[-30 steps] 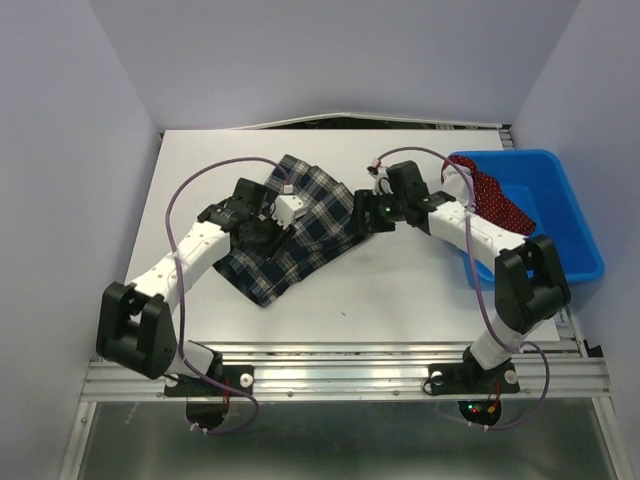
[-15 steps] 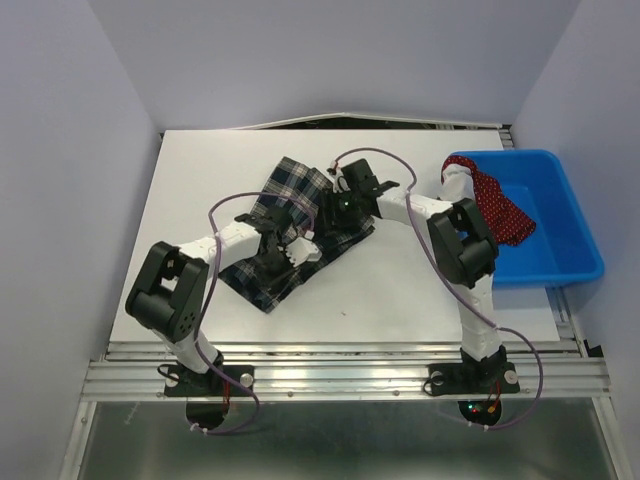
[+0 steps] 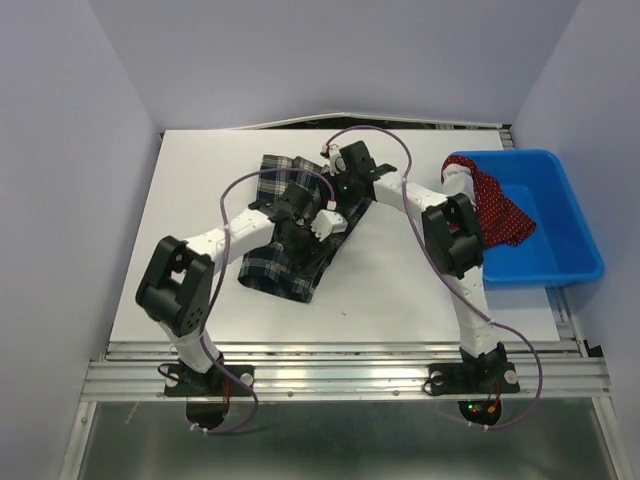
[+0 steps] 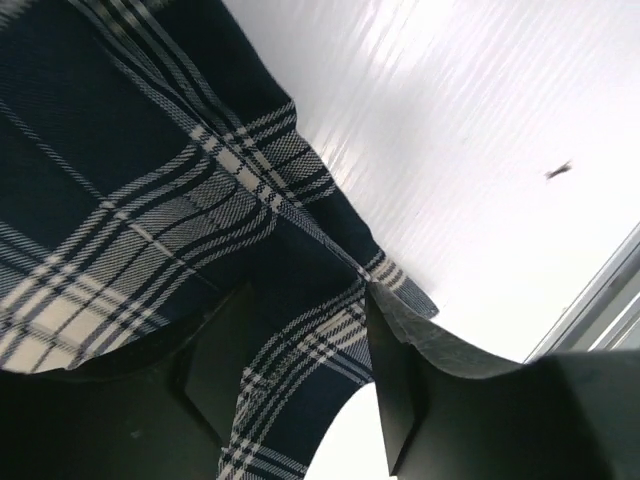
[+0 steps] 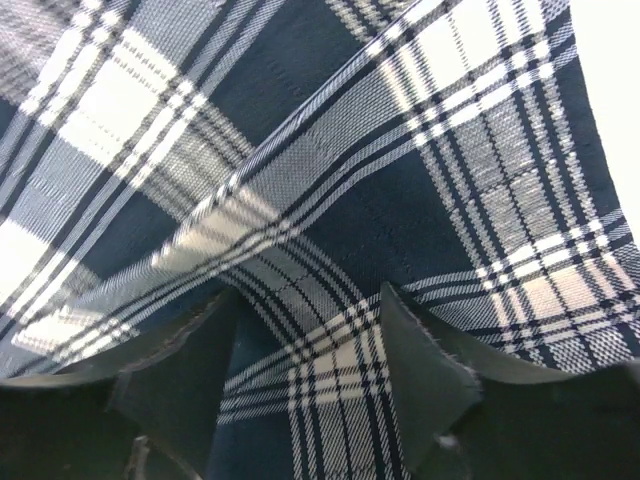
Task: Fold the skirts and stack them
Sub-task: Fold the skirt
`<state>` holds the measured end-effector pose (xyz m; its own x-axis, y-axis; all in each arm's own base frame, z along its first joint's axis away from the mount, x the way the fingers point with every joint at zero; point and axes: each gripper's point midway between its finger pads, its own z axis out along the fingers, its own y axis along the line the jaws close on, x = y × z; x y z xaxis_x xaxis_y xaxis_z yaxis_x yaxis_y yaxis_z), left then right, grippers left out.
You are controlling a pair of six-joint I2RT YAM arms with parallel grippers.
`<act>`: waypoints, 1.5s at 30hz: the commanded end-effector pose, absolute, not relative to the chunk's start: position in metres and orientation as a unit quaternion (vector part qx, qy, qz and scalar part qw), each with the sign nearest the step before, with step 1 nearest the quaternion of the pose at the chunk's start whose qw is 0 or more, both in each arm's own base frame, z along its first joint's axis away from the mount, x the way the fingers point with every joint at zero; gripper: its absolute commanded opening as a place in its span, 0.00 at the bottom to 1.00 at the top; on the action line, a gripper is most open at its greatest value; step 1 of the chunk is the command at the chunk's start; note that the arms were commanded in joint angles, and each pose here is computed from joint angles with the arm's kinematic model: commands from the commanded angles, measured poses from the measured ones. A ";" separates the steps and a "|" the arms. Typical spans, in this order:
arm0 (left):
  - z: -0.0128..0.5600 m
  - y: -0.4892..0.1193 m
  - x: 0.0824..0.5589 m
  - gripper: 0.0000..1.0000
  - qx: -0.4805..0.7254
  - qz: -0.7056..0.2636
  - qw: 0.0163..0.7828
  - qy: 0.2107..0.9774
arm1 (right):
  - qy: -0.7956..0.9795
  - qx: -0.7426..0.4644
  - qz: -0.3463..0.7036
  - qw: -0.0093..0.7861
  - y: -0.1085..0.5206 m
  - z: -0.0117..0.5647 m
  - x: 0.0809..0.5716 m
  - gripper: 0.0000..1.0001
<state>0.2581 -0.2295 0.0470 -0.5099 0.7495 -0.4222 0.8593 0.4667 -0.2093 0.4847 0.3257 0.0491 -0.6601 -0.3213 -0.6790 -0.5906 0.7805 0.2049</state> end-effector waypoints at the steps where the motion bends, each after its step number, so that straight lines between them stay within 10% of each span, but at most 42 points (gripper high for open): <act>1: 0.148 -0.246 0.282 0.71 0.482 -0.220 0.299 0.794 | 0.824 -0.319 0.276 0.377 0.342 0.155 0.477 0.69; 16: 0.202 -0.074 0.303 0.75 0.273 -0.227 0.453 0.818 | 0.734 -0.221 0.623 0.159 0.467 0.198 0.299 0.74; 27: 0.137 -0.003 0.306 0.98 0.434 -0.068 0.364 0.821 | 0.831 -0.204 0.515 0.048 0.470 -0.011 0.269 0.67; 36: 0.109 0.011 0.303 0.98 0.655 0.192 0.432 0.590 | 0.841 -0.212 0.496 0.039 0.436 -0.019 0.289 0.60; 45: 0.072 -0.036 0.292 0.98 0.724 0.194 0.470 0.465 | 0.842 -0.211 0.496 0.013 0.432 -0.021 0.280 0.49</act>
<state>0.2689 -0.0192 0.0452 0.3278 0.8973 -0.2955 0.6742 -0.0030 0.7386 0.2912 0.4595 0.0391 -0.8767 -0.3161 -0.3625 -0.4452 0.2479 0.8605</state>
